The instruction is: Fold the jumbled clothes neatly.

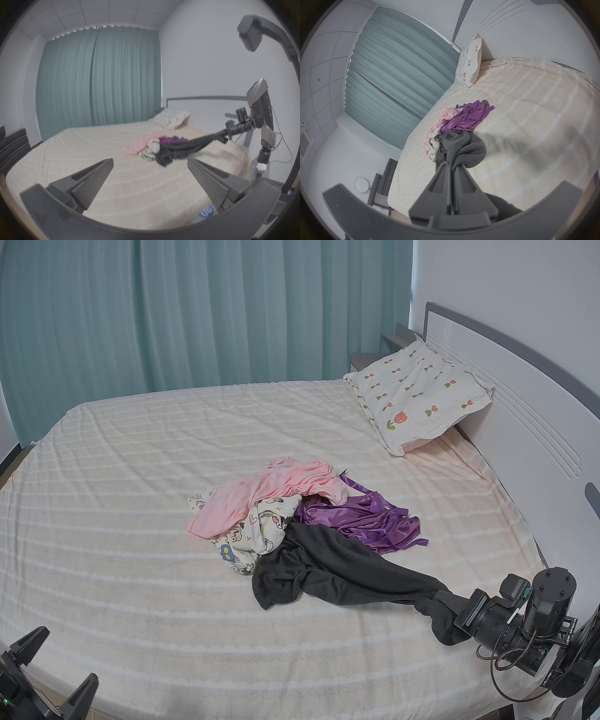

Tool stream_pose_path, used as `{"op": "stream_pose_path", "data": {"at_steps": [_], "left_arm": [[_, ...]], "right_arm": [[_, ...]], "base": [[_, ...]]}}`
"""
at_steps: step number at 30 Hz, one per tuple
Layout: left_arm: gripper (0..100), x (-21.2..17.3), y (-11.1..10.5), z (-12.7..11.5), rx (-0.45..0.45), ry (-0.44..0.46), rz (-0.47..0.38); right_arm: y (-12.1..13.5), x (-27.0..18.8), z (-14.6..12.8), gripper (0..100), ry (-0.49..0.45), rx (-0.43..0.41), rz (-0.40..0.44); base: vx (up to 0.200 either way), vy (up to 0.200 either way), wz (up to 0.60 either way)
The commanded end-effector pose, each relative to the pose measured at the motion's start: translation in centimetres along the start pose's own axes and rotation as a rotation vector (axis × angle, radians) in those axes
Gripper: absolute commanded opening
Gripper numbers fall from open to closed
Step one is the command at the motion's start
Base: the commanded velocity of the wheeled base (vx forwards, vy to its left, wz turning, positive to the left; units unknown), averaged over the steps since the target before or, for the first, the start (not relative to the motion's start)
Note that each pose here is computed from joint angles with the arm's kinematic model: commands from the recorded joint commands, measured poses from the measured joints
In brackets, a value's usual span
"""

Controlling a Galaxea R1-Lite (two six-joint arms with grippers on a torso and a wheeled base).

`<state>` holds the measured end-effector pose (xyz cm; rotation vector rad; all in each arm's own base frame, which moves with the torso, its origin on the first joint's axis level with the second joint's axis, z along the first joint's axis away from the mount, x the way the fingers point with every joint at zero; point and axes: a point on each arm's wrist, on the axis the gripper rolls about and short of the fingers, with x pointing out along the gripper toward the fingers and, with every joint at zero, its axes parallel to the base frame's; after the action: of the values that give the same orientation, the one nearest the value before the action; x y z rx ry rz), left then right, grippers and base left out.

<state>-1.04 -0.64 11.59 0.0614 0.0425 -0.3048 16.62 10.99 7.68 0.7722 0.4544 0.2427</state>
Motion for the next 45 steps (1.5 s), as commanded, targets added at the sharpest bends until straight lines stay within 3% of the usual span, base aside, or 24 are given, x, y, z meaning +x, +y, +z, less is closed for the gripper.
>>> {"op": "stream_pose_path", "data": {"at_steps": [1,8,15,19,29,32,45], "left_arm": [[100,4.3,1.2,-0.5,-0.045,0.340,-0.072],[100,10.0,2.3,-0.1,-0.074,0.434,-0.137],[100,14.3,1.0,-1.0,-0.200,0.585,-0.201],[100,17.1,-0.2,-1.2,-0.269,0.613,-0.198],[100,27.1,-5.2,-6.1,-0.436,0.613,0.053],[100,29.7,-6.8,-8.1,-0.433,0.598,0.117],[100,35.3,-8.9,-10.8,-0.477,0.541,0.154]], "right_arm": [[0.0,-0.3,-0.8,0,0.042,-0.004,0.002],[0.0,-0.3,-0.8,0,0.042,-0.004,0.002],[0.0,-0.2,-0.8,0,0.041,-0.004,0.000],[0.0,-0.2,-0.8,0,0.041,-0.002,0.000],[0.0,-0.3,-0.7,0,0.036,-0.002,-0.001],[-0.1,-0.2,-0.7,0,0.036,-0.002,-0.003],[-0.1,-0.2,-0.8,0,0.038,-0.003,-0.005]], "base": [[0.000,0.000,0.00],[0.000,0.000,0.00],[0.000,0.000,0.00],[0.000,0.000,0.00],[0.000,0.000,0.00],[0.000,0.000,0.00],[0.000,0.000,0.00]]}}
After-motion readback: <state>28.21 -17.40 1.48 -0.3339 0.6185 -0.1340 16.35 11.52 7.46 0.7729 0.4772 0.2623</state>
